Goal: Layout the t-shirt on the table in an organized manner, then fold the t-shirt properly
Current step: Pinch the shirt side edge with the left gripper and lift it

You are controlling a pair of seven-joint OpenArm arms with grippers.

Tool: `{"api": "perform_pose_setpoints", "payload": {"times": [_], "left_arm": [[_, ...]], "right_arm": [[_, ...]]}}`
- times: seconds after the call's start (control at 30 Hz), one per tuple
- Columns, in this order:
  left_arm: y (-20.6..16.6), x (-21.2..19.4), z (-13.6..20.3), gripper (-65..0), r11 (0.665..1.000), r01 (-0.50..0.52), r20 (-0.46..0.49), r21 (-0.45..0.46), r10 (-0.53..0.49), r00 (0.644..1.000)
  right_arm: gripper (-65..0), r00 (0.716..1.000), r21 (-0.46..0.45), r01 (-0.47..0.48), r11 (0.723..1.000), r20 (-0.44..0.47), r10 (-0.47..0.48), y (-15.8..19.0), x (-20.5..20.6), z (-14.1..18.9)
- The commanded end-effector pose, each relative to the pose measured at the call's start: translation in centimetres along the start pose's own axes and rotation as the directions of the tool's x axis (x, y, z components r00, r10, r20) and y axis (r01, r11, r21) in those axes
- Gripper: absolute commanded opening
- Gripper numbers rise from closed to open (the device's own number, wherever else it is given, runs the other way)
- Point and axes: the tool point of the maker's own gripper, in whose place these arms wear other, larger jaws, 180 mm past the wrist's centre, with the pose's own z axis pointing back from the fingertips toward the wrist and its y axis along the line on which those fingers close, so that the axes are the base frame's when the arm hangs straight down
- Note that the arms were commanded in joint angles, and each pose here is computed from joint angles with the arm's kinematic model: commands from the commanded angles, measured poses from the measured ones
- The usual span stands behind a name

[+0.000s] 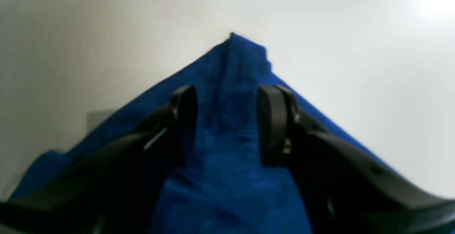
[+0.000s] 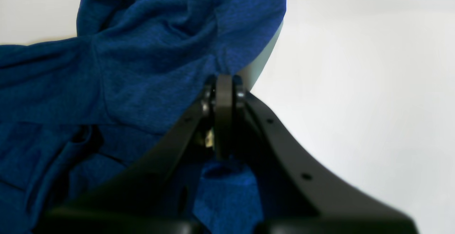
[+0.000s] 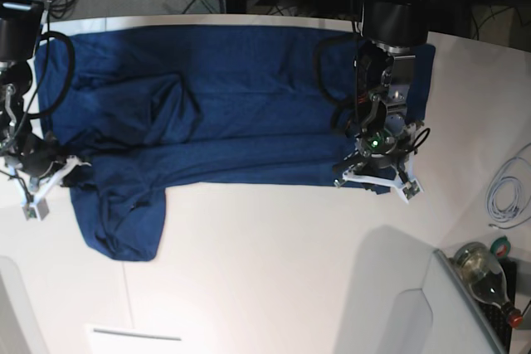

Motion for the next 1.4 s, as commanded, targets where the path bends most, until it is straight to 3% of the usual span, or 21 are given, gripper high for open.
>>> {"api": "perform_pose_setpoints", "payload": {"times": [0.0, 0.23, 0.47, 0.77, 0.93, 1.2, 1.27, 1.37], "left_arm": [[-0.9, 2.1, -0.2, -38.3, 1.0, -0.007, 0.047, -0.009, 0.007, 0.999], [-0.5, 1.0, -1.2, -38.3, 1.0, 0.008, 0.007, 0.018, -0.009, 1.0], [-1.5, 2.9, 0.0, -37.5, 1.0, -0.019, 0.061, -0.025, 0.021, 0.998], [-2.7, 1.8, -0.2, -36.9, 0.999, -0.031, -0.032, -0.037, 0.03, 0.999], [-2.9, 1.4, -0.3, -23.7, 0.999, -0.03, -0.047, -0.034, 0.029, 0.998], [-2.7, 1.0, -0.4, -23.4, 0.999, -0.026, -0.055, -0.029, 0.025, 0.998], [-2.7, 1.0, -0.4, -27.6, 0.999, -0.026, -0.055, -0.029, 0.025, 0.998], [-2.6, 1.1, -0.5, -42.9, 0.999, -0.027, -0.055, -0.027, 0.025, 0.998]], "right_arm": [[-65.0, 0.998, -0.008, -0.014, 1.0, 0.066, 0.014, -0.6, 2.6, 0.7], [-65.0, 0.998, -0.008, -0.014, 1.0, 0.066, 0.014, -0.6, 2.6, 0.7], [-65.0, 0.998, -0.008, -0.014, 1.0, 0.066, 0.014, -0.6, 2.6, 0.7], [-65.0, 0.998, -0.008, -0.014, 1.0, 0.067, 0.015, -0.6, 2.7, 0.7], [-65.0, 0.998, -0.009, -0.013, 1.0, 0.068, 0.014, -0.6, 2.7, 0.7], [-65.0, 0.998, -0.01, -0.011, 1.0, 0.069, 0.011, -0.7, 2.7, 0.7], [-65.0, 0.998, -0.01, -0.011, 1.0, 0.069, 0.011, -0.7, 2.7, 0.7], [-65.0, 0.998, -0.01, -0.011, 1.0, 0.069, 0.011, -0.7, 2.7, 0.7]]}}
